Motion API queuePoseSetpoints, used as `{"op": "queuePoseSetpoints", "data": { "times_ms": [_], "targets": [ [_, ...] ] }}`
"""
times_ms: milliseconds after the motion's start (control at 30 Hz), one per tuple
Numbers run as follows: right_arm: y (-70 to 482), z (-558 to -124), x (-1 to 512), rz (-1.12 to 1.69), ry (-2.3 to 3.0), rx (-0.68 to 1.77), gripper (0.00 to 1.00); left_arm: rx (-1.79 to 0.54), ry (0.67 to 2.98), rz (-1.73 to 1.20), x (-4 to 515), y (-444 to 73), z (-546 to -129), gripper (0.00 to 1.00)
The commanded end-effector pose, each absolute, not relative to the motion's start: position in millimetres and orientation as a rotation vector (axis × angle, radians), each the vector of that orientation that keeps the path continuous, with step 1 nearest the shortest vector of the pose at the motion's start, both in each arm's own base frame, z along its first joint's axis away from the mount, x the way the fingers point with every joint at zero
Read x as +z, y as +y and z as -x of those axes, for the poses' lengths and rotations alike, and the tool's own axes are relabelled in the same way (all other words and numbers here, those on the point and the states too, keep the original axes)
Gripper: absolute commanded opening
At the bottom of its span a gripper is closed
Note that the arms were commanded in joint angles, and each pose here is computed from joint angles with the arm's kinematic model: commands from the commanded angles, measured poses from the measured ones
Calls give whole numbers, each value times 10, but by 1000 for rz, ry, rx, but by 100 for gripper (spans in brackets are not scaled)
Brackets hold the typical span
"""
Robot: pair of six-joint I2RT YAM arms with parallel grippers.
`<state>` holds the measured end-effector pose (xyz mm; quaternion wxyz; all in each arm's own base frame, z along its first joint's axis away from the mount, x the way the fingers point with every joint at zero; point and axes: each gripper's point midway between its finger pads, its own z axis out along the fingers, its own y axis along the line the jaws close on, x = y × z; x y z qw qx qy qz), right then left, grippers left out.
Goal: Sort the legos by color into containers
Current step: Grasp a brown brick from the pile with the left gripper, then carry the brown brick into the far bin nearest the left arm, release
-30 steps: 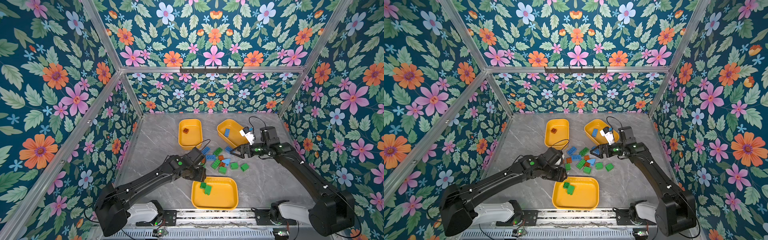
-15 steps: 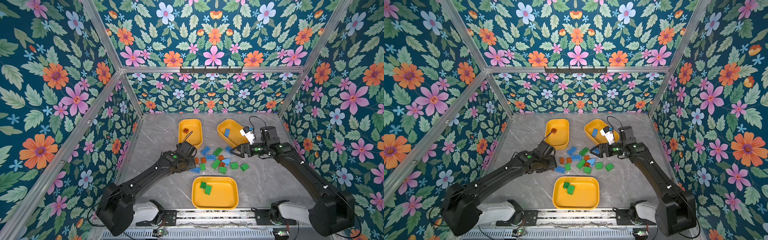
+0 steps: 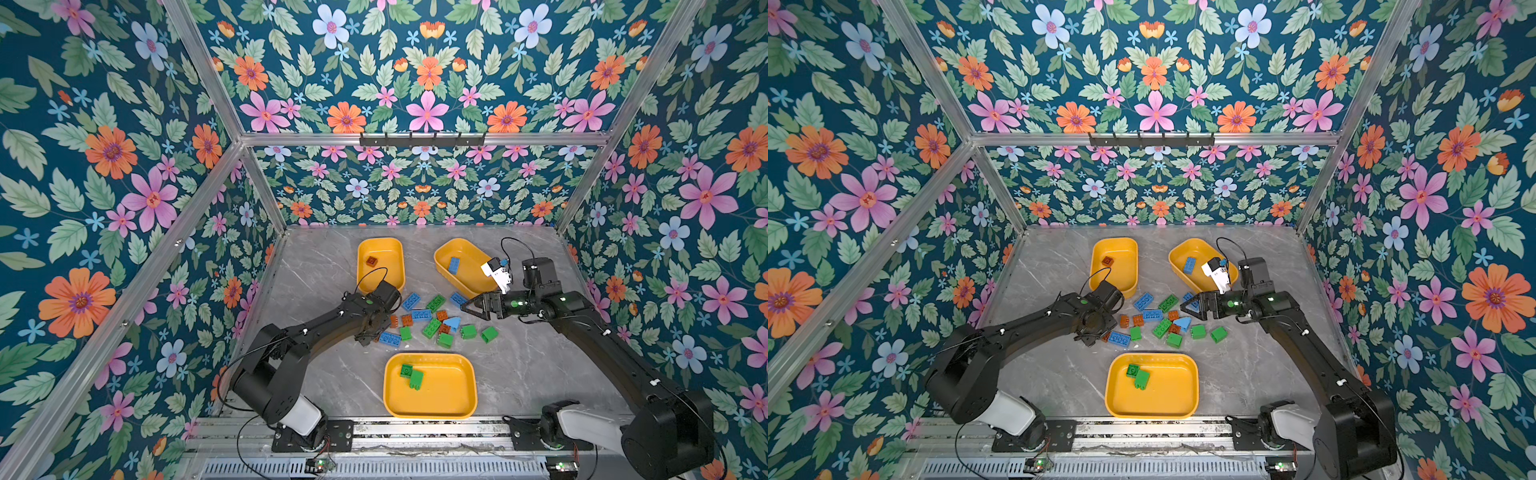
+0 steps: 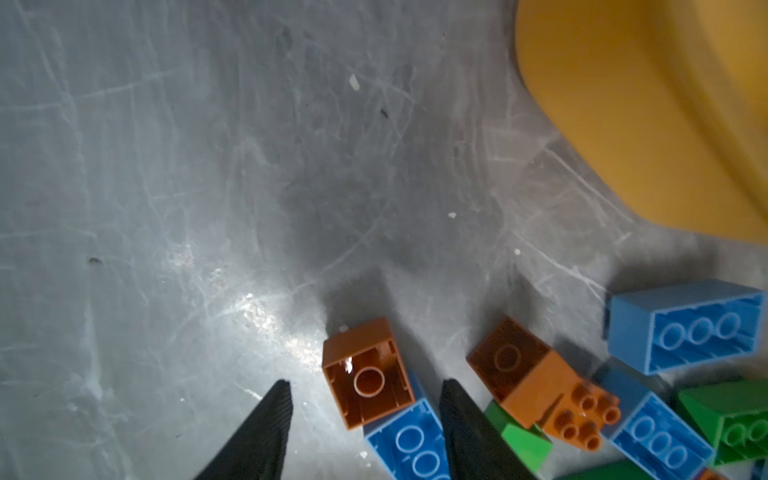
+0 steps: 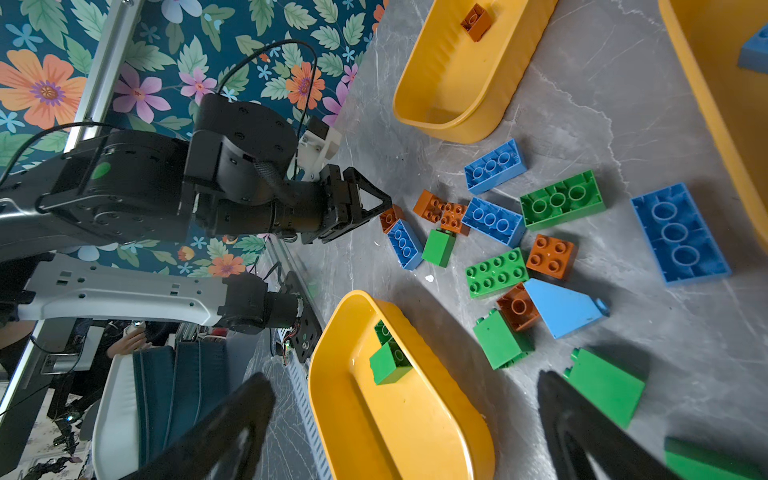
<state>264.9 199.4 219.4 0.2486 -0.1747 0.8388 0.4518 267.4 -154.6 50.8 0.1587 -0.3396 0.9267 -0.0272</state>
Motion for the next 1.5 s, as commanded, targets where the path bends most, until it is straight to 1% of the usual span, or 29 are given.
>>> {"op": "queuePoseSetpoints", "data": {
  "times_ms": [0,133,233,300,433,467,700,867,967,1033,1233,1367,1467],
  "targets": [
    [2007,-2642,2229,482,2266,1246,99,-58,2649,997,423,-1555,-2703,59],
    [1999,-2620,2206,480,2273,1241,99,-33,2670,996,295,-1552,-2710,55],
    [1994,-2608,2191,481,2278,1239,99,-17,2677,997,244,-1553,-2713,50],
    [1988,-2607,2183,481,2281,1235,99,-15,2681,995,211,-1553,-2714,44],
    [1985,-2610,2195,484,2279,1229,99,-1,2682,981,244,-1547,-2734,31],
    [1983,-2612,2198,482,2280,1229,99,7,2678,964,289,-1533,-2744,30],
    [2015,-2635,2258,491,2256,1253,99,29,2632,776,794,-1445,-3019,26],
    [2036,-2665,2320,485,2230,1270,99,39,2578,522,1287,-1524,-3415,26],
    [2047,-2684,2322,484,2229,1277,99,22,2560,381,1428,-1612,-3686,26],
    [2048,-2693,2344,487,2223,1276,99,12,2557,305,1458,-1648,-3869,26],
    [2040,-2693,2351,487,2225,1267,99,-41,2546,161,1325,-1721,-4401,24],
    [2036,-2698,2339,484,2229,1262,99,26,2560,124,1134,-1660,-4684,24],
    [2031,-2698,2326,483,2236,1256,99,73,2577,99,1008,-1616,-4822,27]
  ]
}}
